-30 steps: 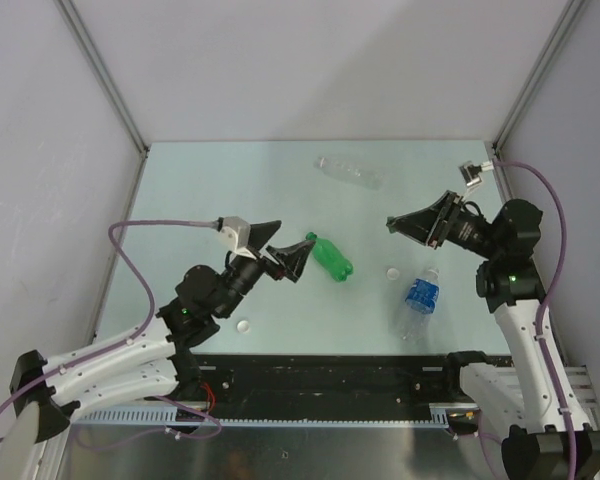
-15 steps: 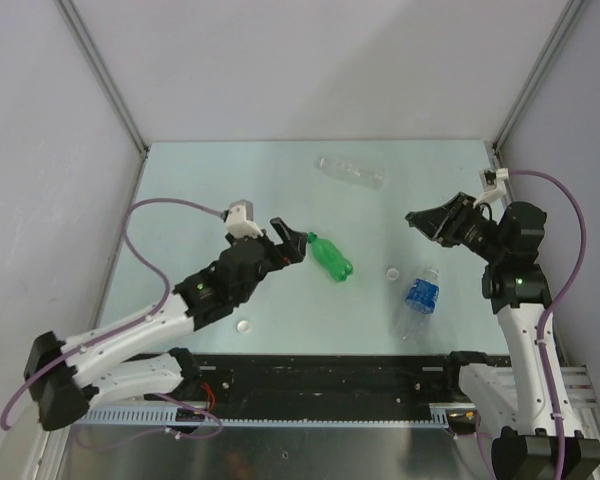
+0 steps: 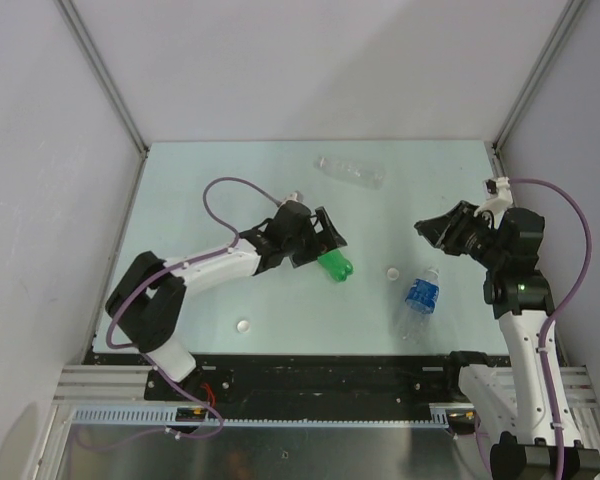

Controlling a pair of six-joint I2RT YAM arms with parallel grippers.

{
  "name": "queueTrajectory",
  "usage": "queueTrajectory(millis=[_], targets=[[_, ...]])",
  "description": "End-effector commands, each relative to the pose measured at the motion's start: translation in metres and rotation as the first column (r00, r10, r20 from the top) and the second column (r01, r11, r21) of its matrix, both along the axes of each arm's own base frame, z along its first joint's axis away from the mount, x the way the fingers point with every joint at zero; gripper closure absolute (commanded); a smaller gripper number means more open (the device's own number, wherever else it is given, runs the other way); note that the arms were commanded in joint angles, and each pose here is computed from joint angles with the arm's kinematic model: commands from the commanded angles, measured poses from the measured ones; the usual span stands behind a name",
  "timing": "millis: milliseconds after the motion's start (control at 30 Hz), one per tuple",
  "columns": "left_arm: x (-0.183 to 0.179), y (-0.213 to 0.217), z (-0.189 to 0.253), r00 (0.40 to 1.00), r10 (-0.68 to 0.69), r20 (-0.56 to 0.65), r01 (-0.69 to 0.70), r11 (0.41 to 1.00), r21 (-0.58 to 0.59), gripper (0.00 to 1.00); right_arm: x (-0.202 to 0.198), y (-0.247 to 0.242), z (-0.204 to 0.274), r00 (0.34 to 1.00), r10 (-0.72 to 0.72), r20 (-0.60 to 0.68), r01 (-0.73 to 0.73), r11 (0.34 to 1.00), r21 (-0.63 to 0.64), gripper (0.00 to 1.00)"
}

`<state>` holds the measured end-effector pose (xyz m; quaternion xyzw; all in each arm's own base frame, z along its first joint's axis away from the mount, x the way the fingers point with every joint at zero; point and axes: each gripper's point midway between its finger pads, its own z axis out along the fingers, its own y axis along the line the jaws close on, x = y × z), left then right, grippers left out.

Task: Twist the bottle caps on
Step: Pick up the plastic bottle at the center of the board.

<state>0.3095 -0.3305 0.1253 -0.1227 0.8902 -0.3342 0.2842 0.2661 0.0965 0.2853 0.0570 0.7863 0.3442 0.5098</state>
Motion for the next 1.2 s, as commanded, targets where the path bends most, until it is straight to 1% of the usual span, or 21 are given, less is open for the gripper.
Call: queueTrajectory(millis=[0,200,433,667,767,900,1000,1167], targets=[[-0.013,-0.014,-0.013,0.992,-0.018,-0.126,0.01,0.998,-0.067,0.01,0.002,-0.009,0.013,0.999,-0.034,0.039,0.036,0.998,-0.051,0.69],[-0.02,-0.001,-0.031,0.988,0.029,-0.148,-0.033,0.999,-0.021,0.02,0.005,-0.011,0.01,0.999,-0.044,0.029,0.046,0.997,-0.057,0.68],[-0.011,-0.014,-0.048,0.984,0.009,-0.176,-0.009,1.0,0.001,0.06,0.006,-0.01,0.006,0.999,-0.036,0.012,0.036,0.998,-0.055,0.68],[0.004,-0.027,-0.059,0.985,-0.004,-0.171,0.007,1.0,0.022,0.15,0.006,-0.011,0.003,0.999,-0.043,0.002,0.043,0.997,-0.061,0.68],[0.007,-0.027,-0.063,0.987,0.003,-0.163,0.002,0.999,0.037,0.21,0.005,-0.012,0.002,0.999,-0.047,-0.002,0.047,0.997,-0.065,0.68],[0.011,-0.028,-0.062,0.992,-0.032,-0.125,0.041,0.997,0.067,0.27,0.005,-0.013,0.002,0.999,-0.052,-0.001,0.051,0.996,-0.068,0.68],[0.014,-0.033,-0.063,0.991,-0.091,-0.103,0.1,0.991,0.091,0.28,0.005,-0.013,0.002,0.999,-0.052,0.0,0.052,0.996,-0.068,0.68],[0.011,-0.034,-0.077,0.98,-0.149,-0.133,0.169,0.973,0.159,0.29,0.004,-0.013,0.004,0.998,-0.055,0.008,0.056,0.996,-0.071,0.68]])
